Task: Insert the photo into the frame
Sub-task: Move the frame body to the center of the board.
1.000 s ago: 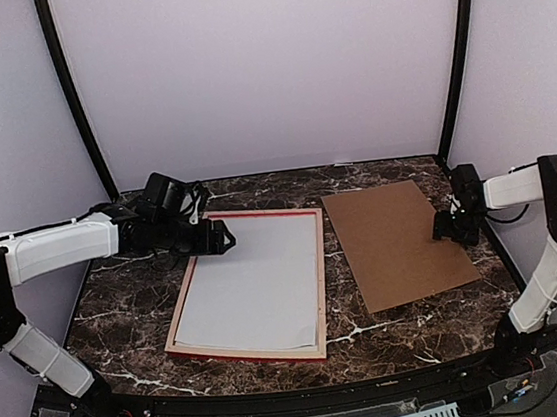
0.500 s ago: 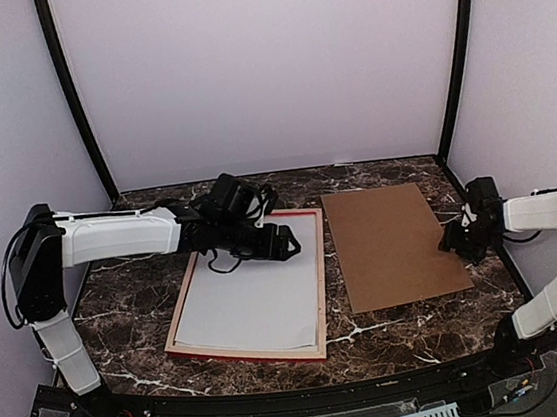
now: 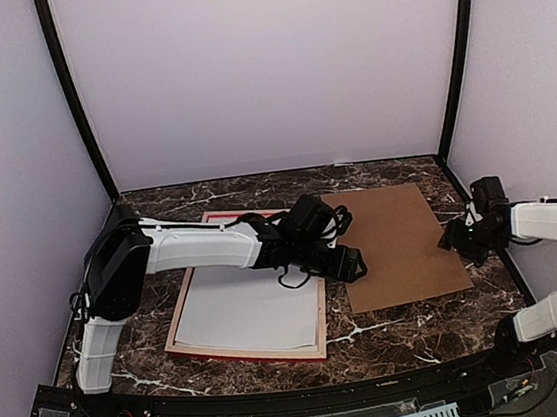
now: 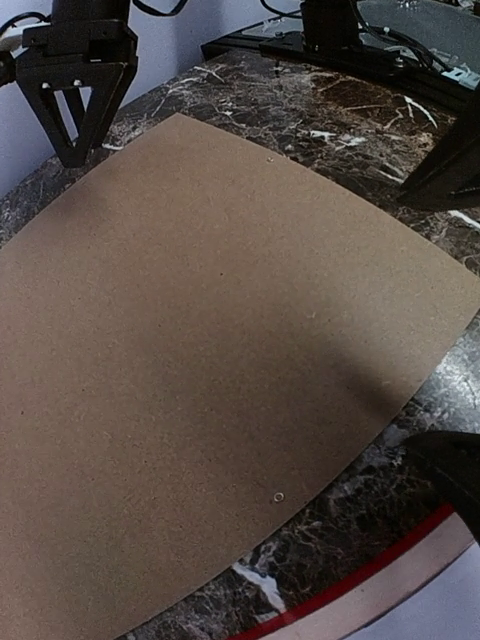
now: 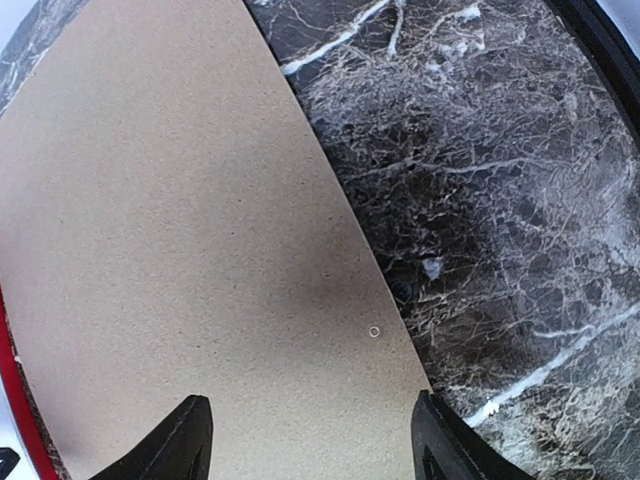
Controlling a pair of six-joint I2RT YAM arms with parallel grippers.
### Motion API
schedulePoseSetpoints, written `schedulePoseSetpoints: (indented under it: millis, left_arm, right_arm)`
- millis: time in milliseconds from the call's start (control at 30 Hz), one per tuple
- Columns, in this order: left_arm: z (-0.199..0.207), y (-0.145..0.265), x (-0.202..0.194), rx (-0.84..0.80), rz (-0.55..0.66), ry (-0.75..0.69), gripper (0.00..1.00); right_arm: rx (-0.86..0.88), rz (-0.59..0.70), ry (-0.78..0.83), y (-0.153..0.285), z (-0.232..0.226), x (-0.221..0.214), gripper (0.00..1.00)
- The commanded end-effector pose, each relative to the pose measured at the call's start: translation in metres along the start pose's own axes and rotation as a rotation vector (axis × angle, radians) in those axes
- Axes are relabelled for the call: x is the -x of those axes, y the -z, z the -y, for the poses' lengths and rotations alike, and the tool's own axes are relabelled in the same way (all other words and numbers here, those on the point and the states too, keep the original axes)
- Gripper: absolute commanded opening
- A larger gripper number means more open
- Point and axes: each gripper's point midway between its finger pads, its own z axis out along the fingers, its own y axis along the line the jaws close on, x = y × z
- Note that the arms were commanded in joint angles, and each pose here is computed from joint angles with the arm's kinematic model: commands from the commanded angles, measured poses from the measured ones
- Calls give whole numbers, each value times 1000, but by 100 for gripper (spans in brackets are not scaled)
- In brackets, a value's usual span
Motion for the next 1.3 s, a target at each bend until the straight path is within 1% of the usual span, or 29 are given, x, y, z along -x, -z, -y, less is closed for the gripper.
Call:
schedulePoseSetpoints:
  millis: [0, 100, 133, 267, 433, 533, 700, 867, 967, 1100, 1267]
  left_arm:
    - [-4, -6, 8, 29, 6, 13, 78]
    - [-12, -13, 10, 69, 10, 13, 78]
    - [-17, -17, 4, 88, -9, 14, 78]
    - [-33, -22, 0, 165, -21, 21, 78]
    - [-51, -22, -1, 228, -24, 37, 78]
    - [-70, -19, 2, 283, -14, 58, 78]
    - [-102, -12, 8, 328, -10, 105, 78]
    - [-109, -12, 16, 304, 5, 120, 79]
    - [-102, -19, 16, 242, -4, 128, 79]
    - [-94, -28, 17, 183, -12, 140, 79]
    - [-87, -42, 15, 123, -29, 173, 79]
  right_arm:
    - [-5, 40, 35, 1, -6, 21, 70]
    - [-10, 48, 47, -1, -9, 30, 71]
    - [-9, 47, 49, -2, -10, 32, 71]
    - [-5, 45, 56, -5, -13, 38, 71]
    - [-11, 35, 60, -13, -13, 42, 71]
    - [-13, 34, 54, -22, -13, 45, 71]
    - [-6, 41, 73, -35, -16, 56, 72]
    - [-12, 41, 98, -45, -18, 69, 72]
    - [-9, 26, 106, -53, -19, 72, 72]
    - [18, -10, 103, -64, -22, 66, 71]
    - [45, -34, 103, -67, -23, 56, 70]
